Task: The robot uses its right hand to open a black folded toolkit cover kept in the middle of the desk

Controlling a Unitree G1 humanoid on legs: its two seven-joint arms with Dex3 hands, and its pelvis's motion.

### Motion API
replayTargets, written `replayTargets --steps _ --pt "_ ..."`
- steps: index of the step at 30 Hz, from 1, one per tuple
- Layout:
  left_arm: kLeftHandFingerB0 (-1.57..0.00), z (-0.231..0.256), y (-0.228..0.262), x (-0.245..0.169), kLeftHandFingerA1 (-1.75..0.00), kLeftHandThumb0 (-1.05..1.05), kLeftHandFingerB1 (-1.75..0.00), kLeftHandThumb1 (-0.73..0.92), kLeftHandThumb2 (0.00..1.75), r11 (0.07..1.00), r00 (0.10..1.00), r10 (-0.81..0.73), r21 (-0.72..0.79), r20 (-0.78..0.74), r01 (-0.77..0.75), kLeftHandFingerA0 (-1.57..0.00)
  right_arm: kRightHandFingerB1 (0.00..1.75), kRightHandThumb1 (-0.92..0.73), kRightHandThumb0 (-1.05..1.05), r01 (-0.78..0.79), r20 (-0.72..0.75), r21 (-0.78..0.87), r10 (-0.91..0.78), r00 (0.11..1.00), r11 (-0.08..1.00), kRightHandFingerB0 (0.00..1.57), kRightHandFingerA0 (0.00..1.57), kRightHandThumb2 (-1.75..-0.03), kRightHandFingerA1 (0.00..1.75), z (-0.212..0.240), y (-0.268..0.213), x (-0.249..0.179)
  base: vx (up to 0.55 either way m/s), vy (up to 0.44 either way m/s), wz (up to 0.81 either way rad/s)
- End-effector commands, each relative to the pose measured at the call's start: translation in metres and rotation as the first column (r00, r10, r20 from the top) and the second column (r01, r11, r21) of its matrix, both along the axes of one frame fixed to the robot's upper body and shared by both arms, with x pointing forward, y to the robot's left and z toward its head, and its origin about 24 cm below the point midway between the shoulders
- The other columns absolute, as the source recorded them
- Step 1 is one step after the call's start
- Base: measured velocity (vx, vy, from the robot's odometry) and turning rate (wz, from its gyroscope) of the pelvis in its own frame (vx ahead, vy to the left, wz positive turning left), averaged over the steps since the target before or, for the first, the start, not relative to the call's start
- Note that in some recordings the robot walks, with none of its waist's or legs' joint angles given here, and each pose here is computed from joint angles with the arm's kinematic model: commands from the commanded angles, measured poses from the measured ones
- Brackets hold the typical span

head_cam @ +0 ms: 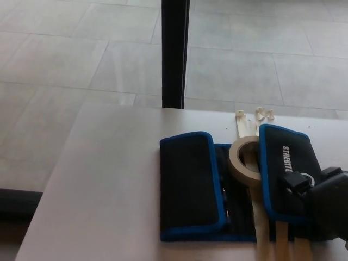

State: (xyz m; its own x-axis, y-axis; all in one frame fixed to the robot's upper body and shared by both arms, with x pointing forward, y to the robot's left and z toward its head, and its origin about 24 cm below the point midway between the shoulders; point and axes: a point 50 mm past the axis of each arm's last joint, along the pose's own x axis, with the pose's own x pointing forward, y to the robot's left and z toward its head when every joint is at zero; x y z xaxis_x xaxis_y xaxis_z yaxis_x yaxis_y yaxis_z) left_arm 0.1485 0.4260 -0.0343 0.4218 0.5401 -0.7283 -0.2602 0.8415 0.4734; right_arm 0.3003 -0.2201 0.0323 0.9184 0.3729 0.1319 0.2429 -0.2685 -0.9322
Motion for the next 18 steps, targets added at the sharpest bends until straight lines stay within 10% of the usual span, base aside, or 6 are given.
replayTargets --steps 1,5,7,8,9,18 --pt "-0.41 0.006 0.007 -0.002 -1.08 -0.89 -1.08 0.07 1.43 0.999 0.999 -0.005 0.045 -0.042 0.007 -0.46 0.60 -0.61 -0.39 0.008 0.150 -0.122 0.010 0.989 0.993 0.97 0.97 -0.58 1.56 0.008 -0.022 0.003 0.00 0.000 0.00" --pt "-0.45 0.005 0.007 -0.003 -1.10 -0.89 -1.10 0.06 1.42 0.999 0.999 0.001 0.044 -0.034 0.000 -0.52 0.67 -0.62 -0.35 0.024 0.191 -0.059 -0.012 0.982 0.998 0.96 0.96 -0.63 1.63 0.014 -0.033 0.004 0.00 0.000 0.00" --pt "-0.43 0.006 0.007 -0.003 -1.10 -0.89 -1.09 0.07 1.42 0.999 1.000 0.006 0.037 -0.029 -0.005 -0.52 0.76 -0.44 -0.36 0.162 0.141 0.218 -0.195 0.971 0.962 0.85 1.27 -0.91 1.38 0.018 -0.041 0.007 0.00 0.000 0.00" --pt "-0.40 0.006 0.008 -0.003 -1.09 -0.88 -1.07 0.07 1.43 0.999 1.000 0.010 0.031 -0.026 -0.009 -0.47 0.76 -0.47 -0.38 0.236 0.096 0.283 -0.273 0.957 0.930 0.85 1.25 -0.93 1.38 0.020 -0.045 0.009 0.00 0.000 0.00" --pt "-0.40 0.006 0.007 -0.003 -1.11 -0.93 -1.10 0.09 1.42 0.999 1.000 0.007 0.031 -0.024 -0.007 -0.49 0.60 -0.61 -0.32 0.264 0.092 0.328 -0.309 0.947 0.907 0.96 1.02 -0.59 1.63 0.022 -0.047 0.010 0.00 0.000 0.00" --pt "-0.42 0.006 0.008 -0.004 -1.03 -0.99 -0.99 0.18 1.34 0.999 1.000 0.002 0.033 -0.028 -0.001 -0.51 0.66 -0.64 -0.26 0.402 -0.057 0.812 -0.629 0.775 0.423 0.99 0.93 -0.64 1.55 0.030 -0.077 0.005 0.00 0.000 0.00"
